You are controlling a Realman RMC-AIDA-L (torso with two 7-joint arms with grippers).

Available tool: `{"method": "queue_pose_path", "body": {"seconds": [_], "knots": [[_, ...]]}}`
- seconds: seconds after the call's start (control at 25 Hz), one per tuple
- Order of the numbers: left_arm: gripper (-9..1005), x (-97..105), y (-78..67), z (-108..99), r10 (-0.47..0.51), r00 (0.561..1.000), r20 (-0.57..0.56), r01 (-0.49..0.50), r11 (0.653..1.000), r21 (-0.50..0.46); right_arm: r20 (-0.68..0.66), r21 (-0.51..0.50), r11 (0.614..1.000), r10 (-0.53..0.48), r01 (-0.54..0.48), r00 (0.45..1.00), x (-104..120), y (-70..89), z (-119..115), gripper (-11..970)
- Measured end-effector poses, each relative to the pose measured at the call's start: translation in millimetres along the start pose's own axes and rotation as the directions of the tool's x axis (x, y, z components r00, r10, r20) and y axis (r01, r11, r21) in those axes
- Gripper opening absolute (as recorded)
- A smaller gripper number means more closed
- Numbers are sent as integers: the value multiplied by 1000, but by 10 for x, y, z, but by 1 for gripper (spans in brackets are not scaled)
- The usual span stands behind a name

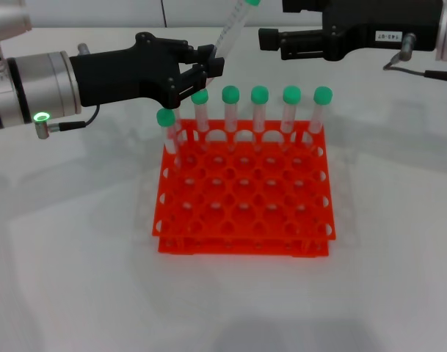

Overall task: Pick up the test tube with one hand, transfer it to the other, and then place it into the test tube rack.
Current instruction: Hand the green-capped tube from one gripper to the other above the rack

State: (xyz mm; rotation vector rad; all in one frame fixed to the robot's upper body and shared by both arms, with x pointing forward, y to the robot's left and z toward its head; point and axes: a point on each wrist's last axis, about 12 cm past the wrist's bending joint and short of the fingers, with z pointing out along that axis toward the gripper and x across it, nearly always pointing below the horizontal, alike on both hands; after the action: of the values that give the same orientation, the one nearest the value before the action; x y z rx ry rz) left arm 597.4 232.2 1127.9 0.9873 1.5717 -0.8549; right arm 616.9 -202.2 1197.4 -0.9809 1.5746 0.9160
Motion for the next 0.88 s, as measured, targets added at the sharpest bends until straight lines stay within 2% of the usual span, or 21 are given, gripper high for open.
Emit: {"method": "queue_pose_path", "body": {"seconds": [0.88], "knots": [[170, 2, -12, 26, 0, 1000, 0, 0, 1000, 6, 15, -29, 999, -20, 20, 1000, -100, 17, 137, 833]]}}
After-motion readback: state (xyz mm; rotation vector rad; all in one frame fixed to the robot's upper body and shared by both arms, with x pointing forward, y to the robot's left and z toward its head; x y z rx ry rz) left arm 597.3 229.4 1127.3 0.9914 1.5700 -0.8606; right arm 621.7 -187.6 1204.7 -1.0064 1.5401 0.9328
